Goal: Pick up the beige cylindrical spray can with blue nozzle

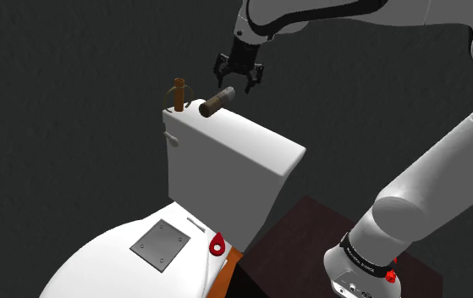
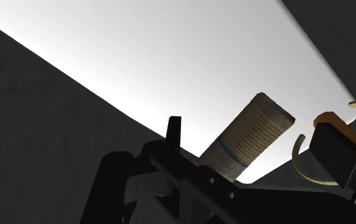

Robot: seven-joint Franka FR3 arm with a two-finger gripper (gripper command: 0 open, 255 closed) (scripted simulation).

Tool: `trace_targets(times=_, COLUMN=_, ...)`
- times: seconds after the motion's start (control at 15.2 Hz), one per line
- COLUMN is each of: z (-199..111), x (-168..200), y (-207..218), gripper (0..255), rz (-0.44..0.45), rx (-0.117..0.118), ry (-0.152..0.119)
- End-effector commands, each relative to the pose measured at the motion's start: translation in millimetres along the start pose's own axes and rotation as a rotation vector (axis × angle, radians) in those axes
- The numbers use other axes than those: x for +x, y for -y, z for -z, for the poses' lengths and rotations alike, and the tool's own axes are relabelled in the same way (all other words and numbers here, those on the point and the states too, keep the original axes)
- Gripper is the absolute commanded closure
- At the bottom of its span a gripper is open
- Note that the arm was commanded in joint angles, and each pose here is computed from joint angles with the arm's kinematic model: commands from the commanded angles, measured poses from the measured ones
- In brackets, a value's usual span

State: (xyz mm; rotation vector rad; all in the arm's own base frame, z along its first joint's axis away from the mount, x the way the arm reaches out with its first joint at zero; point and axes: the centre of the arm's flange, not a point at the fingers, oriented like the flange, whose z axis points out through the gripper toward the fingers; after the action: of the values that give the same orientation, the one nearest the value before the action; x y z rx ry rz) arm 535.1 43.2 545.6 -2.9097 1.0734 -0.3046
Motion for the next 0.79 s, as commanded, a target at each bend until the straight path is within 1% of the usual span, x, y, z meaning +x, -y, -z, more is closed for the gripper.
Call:
trace_targets(times=0.0, z=-19, x=23, y=15, gripper=0, rz=-0.082, rx=-0.016, ry=-0.004)
trace_targets(times=0.53, z=-82, x=106, y=43, gripper=0, rz=-0.386, rx=-0.081, ry=-0.018)
trace_targets(times=0.59, z=-88, x=114, y=44, gripper=0, rz=-0.414, rx=-0.087, ry=-0.02)
trace_targets(times=0.73, z=-99, x=112, y=43, gripper=0, rz=-0.414, rx=-0.087, ry=-0.02)
